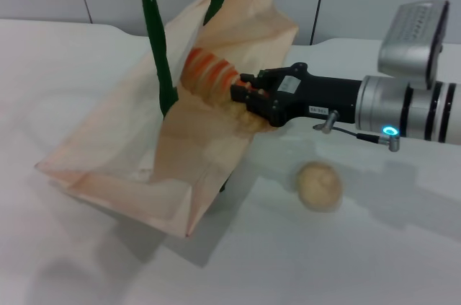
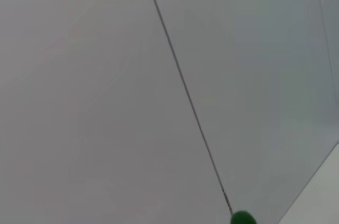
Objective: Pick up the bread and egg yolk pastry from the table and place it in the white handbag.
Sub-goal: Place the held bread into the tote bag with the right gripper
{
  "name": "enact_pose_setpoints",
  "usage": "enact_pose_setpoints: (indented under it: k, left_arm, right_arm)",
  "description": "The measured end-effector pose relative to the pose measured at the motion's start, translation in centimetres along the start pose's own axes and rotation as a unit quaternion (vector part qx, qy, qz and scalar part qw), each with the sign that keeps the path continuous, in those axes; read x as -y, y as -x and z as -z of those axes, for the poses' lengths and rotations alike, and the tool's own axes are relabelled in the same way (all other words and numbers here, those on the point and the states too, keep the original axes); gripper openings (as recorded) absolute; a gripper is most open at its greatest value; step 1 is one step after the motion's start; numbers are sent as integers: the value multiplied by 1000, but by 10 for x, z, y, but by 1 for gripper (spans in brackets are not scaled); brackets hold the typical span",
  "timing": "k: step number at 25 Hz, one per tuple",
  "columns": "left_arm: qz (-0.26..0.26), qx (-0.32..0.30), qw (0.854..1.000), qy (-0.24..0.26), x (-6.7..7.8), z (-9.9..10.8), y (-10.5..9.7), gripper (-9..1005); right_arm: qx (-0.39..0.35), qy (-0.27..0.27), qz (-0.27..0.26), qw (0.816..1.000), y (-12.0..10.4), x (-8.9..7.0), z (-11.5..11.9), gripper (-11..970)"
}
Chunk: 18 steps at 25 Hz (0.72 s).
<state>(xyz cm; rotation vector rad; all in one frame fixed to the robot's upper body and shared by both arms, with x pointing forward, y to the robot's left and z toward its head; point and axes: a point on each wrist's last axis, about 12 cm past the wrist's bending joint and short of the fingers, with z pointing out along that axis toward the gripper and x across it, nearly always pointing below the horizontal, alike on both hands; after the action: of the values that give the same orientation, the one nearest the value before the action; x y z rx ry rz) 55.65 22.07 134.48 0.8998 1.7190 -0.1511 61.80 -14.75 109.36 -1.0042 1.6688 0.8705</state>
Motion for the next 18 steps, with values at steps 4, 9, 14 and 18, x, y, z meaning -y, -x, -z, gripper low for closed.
enact_pose_setpoints:
  k: [4, 9, 14, 18]
  left_arm:
    - [-1, 1, 1000, -2, 1, -1, 1, 116]
    - [-4, 2, 1000, -7, 4, -3, 2, 116]
    - [-7, 3, 1000, -10, 6, -4, 3, 116]
    - [-9, 4, 1000, -13, 8, -6, 3, 116]
  right_arm:
    - [-2, -6, 13, 1000, 4, 1, -6, 219]
    - [-15, -27, 27, 999, 8, 6, -13, 216]
    - [-15, -47, 36, 998, 15, 11, -18, 213]
    - [-12, -49, 30, 998, 20, 12, -21, 212]
